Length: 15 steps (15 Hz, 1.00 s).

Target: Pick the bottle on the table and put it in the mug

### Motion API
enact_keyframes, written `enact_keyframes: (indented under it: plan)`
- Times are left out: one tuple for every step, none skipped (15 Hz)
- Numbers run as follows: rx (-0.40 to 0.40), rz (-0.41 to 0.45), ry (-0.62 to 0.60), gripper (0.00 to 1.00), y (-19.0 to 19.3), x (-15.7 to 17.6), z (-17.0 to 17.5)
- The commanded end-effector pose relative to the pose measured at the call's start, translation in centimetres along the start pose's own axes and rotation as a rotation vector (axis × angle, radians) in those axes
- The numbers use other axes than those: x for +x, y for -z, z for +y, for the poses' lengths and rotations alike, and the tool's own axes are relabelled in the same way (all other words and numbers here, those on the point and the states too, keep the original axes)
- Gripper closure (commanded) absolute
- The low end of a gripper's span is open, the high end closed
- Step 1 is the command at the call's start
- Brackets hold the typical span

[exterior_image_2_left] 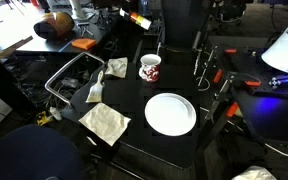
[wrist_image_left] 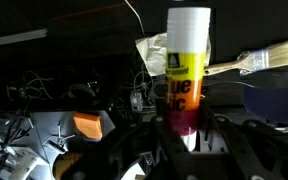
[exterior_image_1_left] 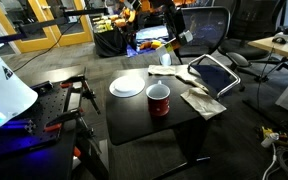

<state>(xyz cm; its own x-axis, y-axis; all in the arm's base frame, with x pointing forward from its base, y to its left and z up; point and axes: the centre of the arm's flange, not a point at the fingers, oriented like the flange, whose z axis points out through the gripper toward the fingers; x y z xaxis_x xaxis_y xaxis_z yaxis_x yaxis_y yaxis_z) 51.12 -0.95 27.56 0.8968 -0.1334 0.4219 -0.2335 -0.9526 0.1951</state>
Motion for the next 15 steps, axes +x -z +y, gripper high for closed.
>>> enact_keyframes:
  plan:
    - [-0.091, 0.021, -0.062, 0.92, -0.5, -1.3, -2.4]
    - [-0.112, 0.028, -0.079, 0.92, -0.6, -1.5, -2.8]
    - [-0.134, 0.036, -0.095, 0.92, -0.6, -1.7, -3.2]
    - [-0.156, 0.046, -0.112, 0.92, -0.6, -1.8, -3.5]
    - [-0.175, 0.055, -0.129, 0.92, -0.6, -2.0, -3.8]
    - [-0.195, 0.065, -0.147, 0.92, -0.6, -2.2, -4.0]
    - [-0.215, 0.08, -0.17, 0.92, -0.7, -2.4, -4.2]
    - [-0.235, 0.099, -0.202, 0.92, -0.8, -2.5, -4.4]
    - [-0.252, 0.12, -0.234, 0.92, -0.8, -2.6, -4.5]
    - [-0.27, 0.146, -0.271, 0.92, -0.9, -2.8, -4.6]
    - [-0.288, 0.172, -0.311, 0.92, -0.9, -2.9, -4.7]
    - [-0.308, 0.196, -0.351, 0.92, -1.0, -3.0, -4.8]
    - [-0.325, 0.216, -0.388, 0.92, -1.0, -3.1, -4.8]
    - [-0.346, 0.235, -0.423, 0.92, -1.1, -3.2, -4.9]
    - [-0.373, 0.255, -0.454, 0.92, -1.2, -3.4, -5.1]
